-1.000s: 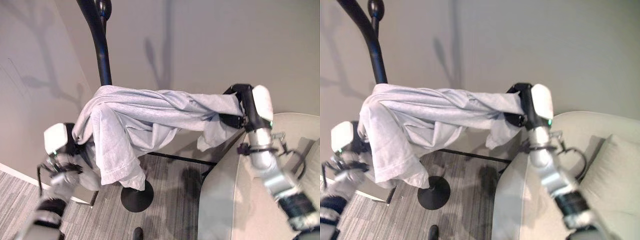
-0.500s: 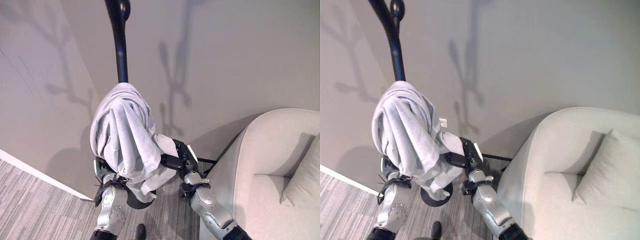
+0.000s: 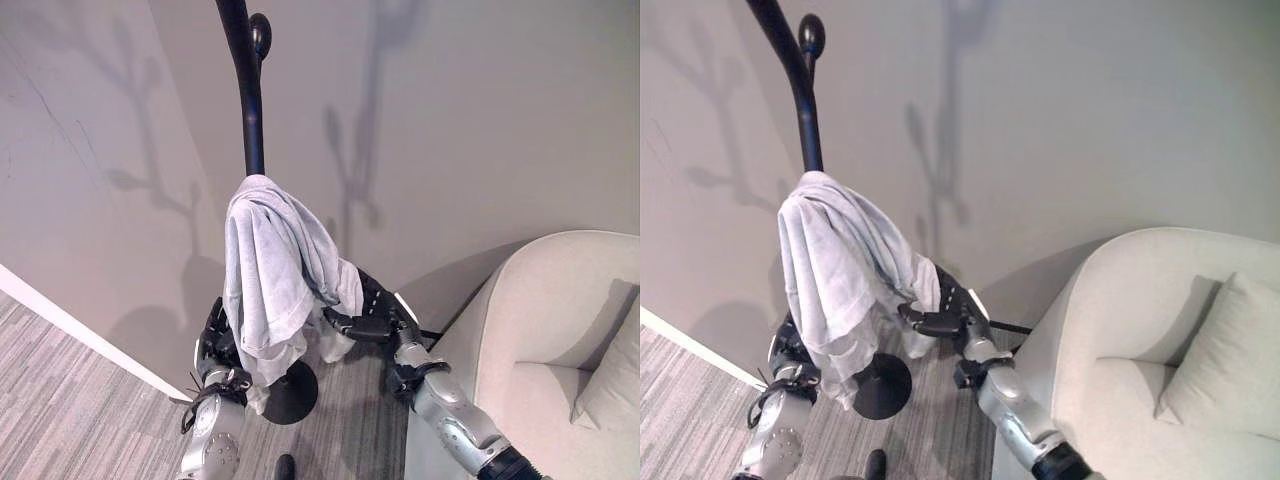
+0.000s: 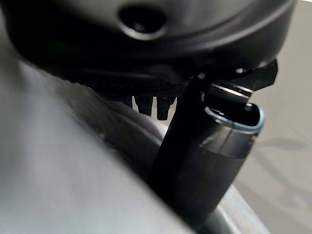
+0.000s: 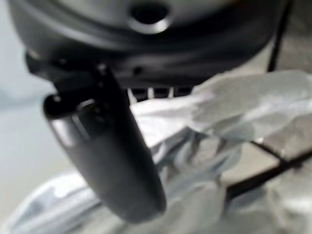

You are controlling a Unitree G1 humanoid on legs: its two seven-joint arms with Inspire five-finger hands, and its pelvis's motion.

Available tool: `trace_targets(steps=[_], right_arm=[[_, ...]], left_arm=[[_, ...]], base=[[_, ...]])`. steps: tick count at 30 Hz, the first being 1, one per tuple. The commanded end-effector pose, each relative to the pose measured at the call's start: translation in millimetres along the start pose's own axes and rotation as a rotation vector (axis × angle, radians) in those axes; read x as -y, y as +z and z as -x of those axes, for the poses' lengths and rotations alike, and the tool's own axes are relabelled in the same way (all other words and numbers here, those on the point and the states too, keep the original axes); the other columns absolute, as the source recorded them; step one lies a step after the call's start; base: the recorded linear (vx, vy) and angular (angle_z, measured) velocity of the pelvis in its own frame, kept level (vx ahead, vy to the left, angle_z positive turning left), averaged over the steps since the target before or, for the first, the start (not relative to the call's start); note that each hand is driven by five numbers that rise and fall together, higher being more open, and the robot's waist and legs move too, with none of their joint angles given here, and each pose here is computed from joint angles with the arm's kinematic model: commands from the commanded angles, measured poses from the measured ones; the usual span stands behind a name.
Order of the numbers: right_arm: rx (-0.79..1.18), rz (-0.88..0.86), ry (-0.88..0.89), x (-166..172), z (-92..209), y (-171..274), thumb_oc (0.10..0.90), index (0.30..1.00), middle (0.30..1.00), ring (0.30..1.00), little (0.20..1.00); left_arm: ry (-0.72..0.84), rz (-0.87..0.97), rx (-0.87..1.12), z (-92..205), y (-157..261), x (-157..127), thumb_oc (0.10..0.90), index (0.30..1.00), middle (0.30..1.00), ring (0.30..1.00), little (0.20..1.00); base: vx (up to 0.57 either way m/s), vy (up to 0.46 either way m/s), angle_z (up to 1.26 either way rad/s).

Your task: Hang the clothes on the sofa on the clothes rack.

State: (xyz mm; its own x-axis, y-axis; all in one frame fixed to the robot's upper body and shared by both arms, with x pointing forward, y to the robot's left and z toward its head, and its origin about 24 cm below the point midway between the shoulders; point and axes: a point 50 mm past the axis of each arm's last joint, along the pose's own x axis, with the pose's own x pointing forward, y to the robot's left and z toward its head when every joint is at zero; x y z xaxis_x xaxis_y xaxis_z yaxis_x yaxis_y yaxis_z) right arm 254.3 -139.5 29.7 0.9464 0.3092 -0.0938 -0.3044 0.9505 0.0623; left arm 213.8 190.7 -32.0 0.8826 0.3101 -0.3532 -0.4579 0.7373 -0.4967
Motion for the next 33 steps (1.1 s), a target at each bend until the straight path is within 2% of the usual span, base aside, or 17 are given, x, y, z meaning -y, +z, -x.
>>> trace_targets(steps=[1,6,11,16,19,22,24,25,27,29,30,31,33], right_arm=[[0.266,0.187,0.139,4.1,-4.5,57.8,0.800,0.900,0.900,0.900,0.900],[0.263,0.372,0.214,22.7,12.7,70.5,0.800,0.900,0.900,0.900,0.900],[0.235,0.489,0.326,40.2,32.7,91.3,0.800,0.900,0.900,0.900,0.900],[0.166,0.423,0.322,63.6,54.4,96.5,0.800,0.900,0.900,0.900,0.900],[0.093,0.230,0.287,79.4,66.3,78.2,0.800,0.900,0.900,0.900,0.900],[0.012,-0.294,0.113,92.0,81.7,6.0,0.800,0.900,0.900,0.900,0.900],[0.044,-0.584,-0.067,84.3,90.4,-38.7,0.800,0.900,0.900,0.900,0.900],[0.054,-0.814,-0.230,71.2,98.3,-74.5,0.800,0.900,0.900,0.900,0.900],[0.024,-0.951,-0.360,60.1,103.5,-101.0,0.800,0.900,0.900,0.900,0.900],[-0.064,-1.010,-0.440,50.2,108.1,-123.9,0.800,0.900,0.900,0.900,0.900],[-0.240,-1.041,-0.522,34.7,115.9,-154.3,0.800,0.900,0.900,0.900,0.900],[-0.301,-1.041,-0.541,29.9,117.7,-163.4,0.800,0.900,0.900,0.900,0.900],[-0.572,-1.033,-0.652,11.9,133.6,-197.1,0.800,0.900,0.900,0.900,0.900]], left_arm=[[-0.154,-0.155,0.146,-5.3,27.8,0.0,0.800,0.900,0.900,0.900,0.900],[-0.178,-0.279,0.204,1.9,41.3,-19.4,0.800,0.900,0.900,0.900,0.900],[-0.290,-0.413,0.276,8.8,60.9,-19.5,0.800,0.900,0.900,0.900,0.900],[-0.353,-0.301,0.306,18.3,74.6,-21.6,0.800,0.900,0.900,0.900,0.900],[-0.396,-0.201,0.295,22.5,78.5,-29.0,0.800,0.900,0.900,0.900,0.900],[-0.245,0.117,0.237,19.5,51.7,-57.1,0.800,0.900,0.900,0.900,0.900],[-0.099,0.208,0.207,21.2,32.8,-75.3,0.800,0.900,0.900,0.900,0.900],[0.039,0.188,0.109,25.9,8.2,-95.0,0.800,0.900,0.900,0.900,0.900],[0.144,0.143,0.011,31.9,-12.4,-112.6,0.800,0.900,0.900,0.900,0.900],[0.230,0.111,-0.086,39.0,-31.0,-128.5,0.800,0.900,0.900,0.900,0.900],[0.328,0.053,-0.218,50.3,-53.9,-146.8,0.800,0.900,0.900,0.900,0.900],[0.358,0.040,-0.256,53.0,-60.4,-151.3,0.800,0.900,0.900,0.900,0.900],[0.429,-0.012,-0.404,65.3,-81.5,-162.1,0.800,0.900,0.900,0.900,0.900]], base=[[-0.05,-0.054,0.00],[-0.03,-0.028,-0.02],[-0.05,-0.037,-0.03],[-0.04,-0.030,0.00],[-0.01,-0.011,0.00],[-0.01,-0.032,0.08],[0.01,-0.021,0.09],[0.01,-0.019,0.05],[0.00,-0.012,0.07],[-0.02,-0.008,0.12],[-0.02,-0.004,0.16],[-0.02,-0.004,0.08],[0.01,-0.002,0.06]])
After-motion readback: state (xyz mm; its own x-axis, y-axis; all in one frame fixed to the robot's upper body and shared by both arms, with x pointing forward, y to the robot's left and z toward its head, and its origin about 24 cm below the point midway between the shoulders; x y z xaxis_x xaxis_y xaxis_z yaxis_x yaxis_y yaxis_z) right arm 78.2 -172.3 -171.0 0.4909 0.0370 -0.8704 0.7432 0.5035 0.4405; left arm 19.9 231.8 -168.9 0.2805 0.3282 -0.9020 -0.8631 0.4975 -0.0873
